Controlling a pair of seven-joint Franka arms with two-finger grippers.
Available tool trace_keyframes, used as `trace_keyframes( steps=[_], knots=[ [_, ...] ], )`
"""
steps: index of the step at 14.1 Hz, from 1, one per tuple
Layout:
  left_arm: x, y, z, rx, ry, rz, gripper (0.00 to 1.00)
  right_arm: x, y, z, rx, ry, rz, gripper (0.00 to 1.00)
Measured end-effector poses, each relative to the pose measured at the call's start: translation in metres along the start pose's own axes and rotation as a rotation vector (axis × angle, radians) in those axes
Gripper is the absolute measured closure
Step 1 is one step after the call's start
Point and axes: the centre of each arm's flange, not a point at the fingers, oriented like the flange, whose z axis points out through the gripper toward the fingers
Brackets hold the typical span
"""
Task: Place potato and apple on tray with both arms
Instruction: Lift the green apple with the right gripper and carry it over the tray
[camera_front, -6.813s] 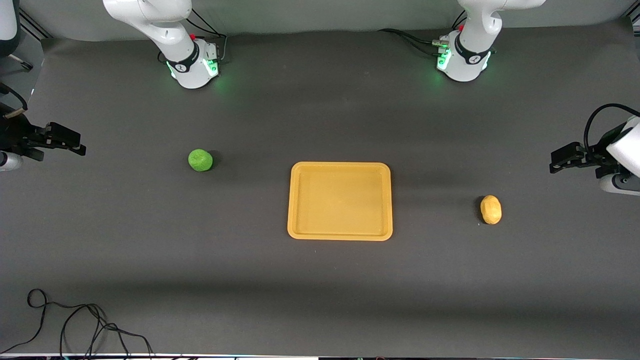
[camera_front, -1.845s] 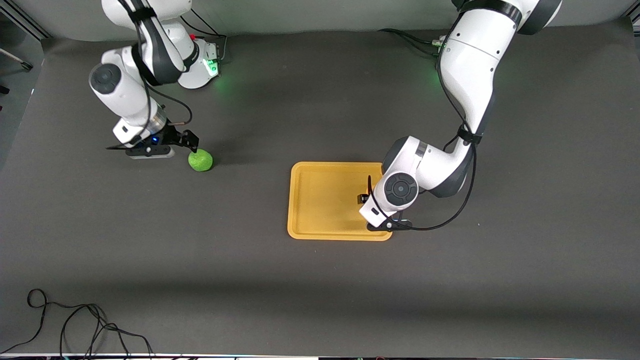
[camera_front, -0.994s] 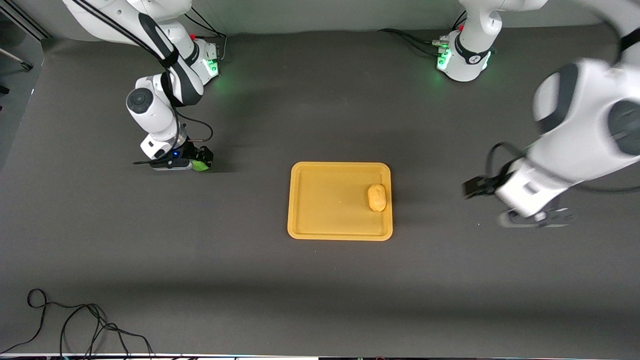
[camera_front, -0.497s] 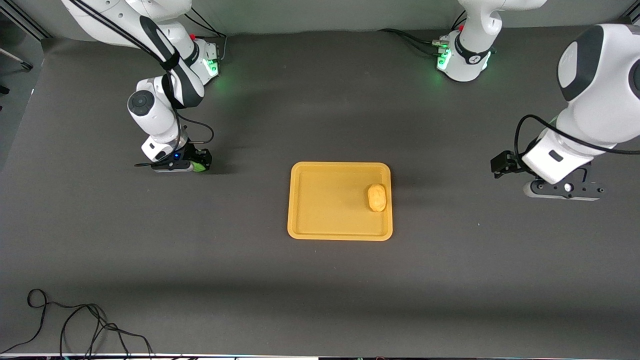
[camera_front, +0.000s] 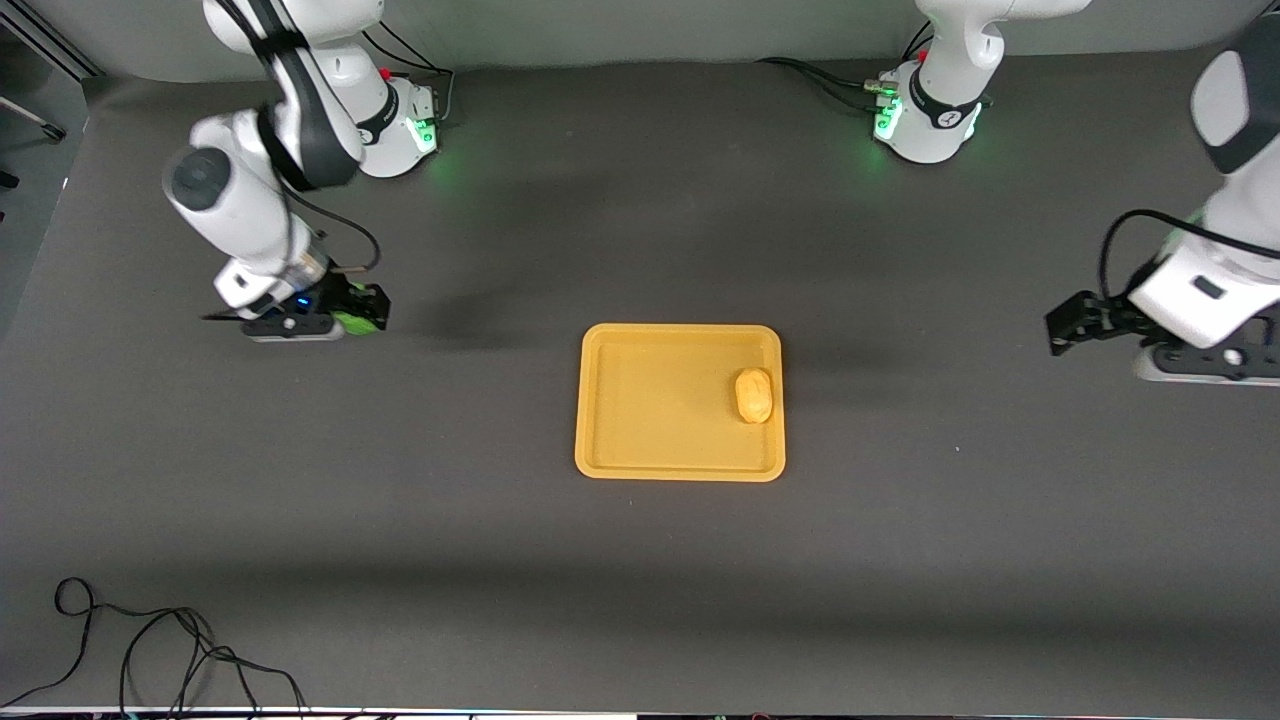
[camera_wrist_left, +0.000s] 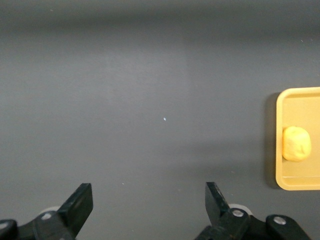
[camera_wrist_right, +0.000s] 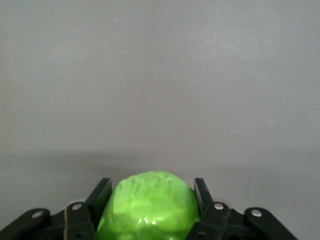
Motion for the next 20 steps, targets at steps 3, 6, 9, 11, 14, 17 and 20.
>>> trace_keyframes(
  steps=[3, 6, 9, 11, 14, 17, 20],
  knots=[
    [0.001, -0.004, 0.003, 0.0, -0.015, 0.017, 0.0, 0.031, -0.006, -0.102, -0.012, -0.04, 0.0, 0.28],
    [0.001, -0.004, 0.004, 0.0, -0.016, 0.022, 0.0, 0.071, -0.05, -0.15, -0.007, -0.008, -0.035, 0.28],
    [0.001, -0.008, 0.003, 0.001, -0.016, 0.015, 0.0, 0.104, -0.14, -0.144, 0.01, 0.008, -0.014, 0.28],
    [0.0, -0.008, 0.003, 0.001, -0.015, 0.015, 0.0, 0.109, -0.213, -0.132, 0.014, 0.016, 0.037, 0.28],
    [0.0, -0.014, 0.003, 0.002, -0.015, 0.022, 0.0, 0.092, -0.328, -0.106, 0.019, 0.023, 0.14, 0.28],
    [-0.002, -0.039, 0.003, -0.016, -0.017, 0.052, 0.0, 0.064, -0.427, -0.059, 0.011, 0.02, 0.234, 0.28],
    [-0.009, -0.051, -0.001, -0.047, -0.034, 0.058, 0.0, 0.062, -0.475, 0.011, 0.017, 0.033, 0.243, 0.28]
  ],
)
